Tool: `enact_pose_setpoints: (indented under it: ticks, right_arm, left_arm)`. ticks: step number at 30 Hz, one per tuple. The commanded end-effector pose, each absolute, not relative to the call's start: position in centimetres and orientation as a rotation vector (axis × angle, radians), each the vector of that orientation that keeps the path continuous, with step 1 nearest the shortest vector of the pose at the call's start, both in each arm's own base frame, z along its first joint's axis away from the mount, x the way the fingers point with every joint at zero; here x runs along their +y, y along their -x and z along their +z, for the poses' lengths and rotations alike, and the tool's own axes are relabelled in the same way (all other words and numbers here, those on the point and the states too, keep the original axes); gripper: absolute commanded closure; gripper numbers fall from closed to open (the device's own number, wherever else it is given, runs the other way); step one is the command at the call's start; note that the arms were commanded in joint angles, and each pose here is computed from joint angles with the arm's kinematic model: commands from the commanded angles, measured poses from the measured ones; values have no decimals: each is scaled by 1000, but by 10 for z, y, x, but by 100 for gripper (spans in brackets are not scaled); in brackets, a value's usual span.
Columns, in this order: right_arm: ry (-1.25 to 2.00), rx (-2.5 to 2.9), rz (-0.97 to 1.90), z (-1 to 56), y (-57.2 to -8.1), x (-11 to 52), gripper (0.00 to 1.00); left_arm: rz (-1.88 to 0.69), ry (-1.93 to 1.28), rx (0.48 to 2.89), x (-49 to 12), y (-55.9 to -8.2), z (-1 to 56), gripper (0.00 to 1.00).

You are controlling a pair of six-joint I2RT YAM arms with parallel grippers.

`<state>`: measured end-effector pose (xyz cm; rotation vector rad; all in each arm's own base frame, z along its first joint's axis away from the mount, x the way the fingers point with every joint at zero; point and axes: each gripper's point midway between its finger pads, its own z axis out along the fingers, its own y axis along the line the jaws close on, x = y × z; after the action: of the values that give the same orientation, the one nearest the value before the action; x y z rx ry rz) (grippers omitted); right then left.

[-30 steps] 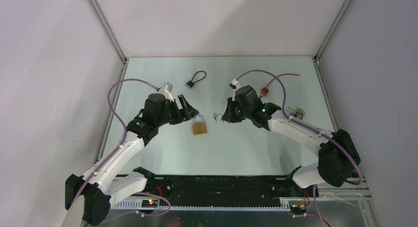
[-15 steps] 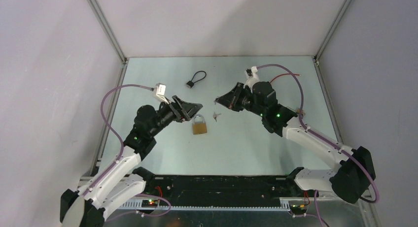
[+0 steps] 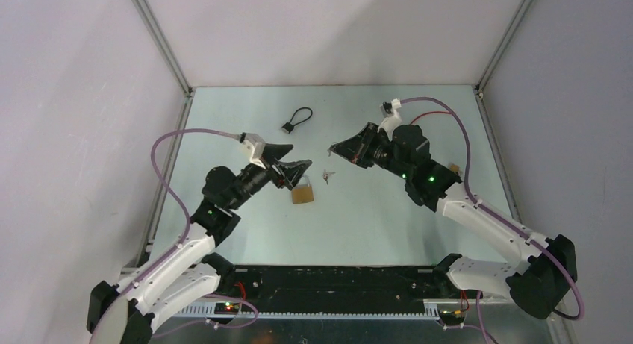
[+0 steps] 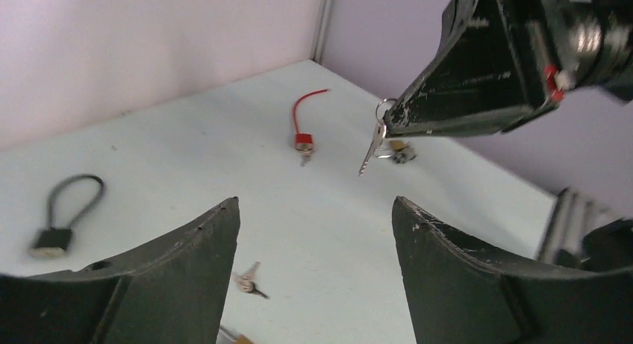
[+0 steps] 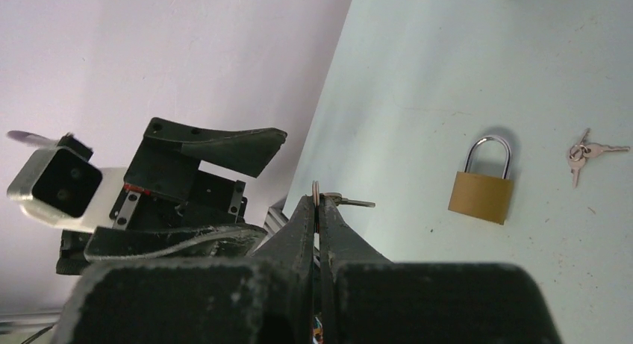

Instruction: Unlock with the key

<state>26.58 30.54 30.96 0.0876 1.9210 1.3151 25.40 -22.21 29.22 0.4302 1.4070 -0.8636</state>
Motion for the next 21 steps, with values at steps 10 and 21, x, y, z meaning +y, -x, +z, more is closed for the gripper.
enact_pose_setpoints:
  ticks: [10, 21]
  right_arm:
    - [-97, 1880, 1339, 326, -259, 300, 100]
    - [-93, 1889, 1334, 325, -256, 299, 100]
  left_arm:
    - [-614, -797, 1108, -275, -255, 297, 26]
    - [-625, -748, 1070, -294, -269, 296, 48]
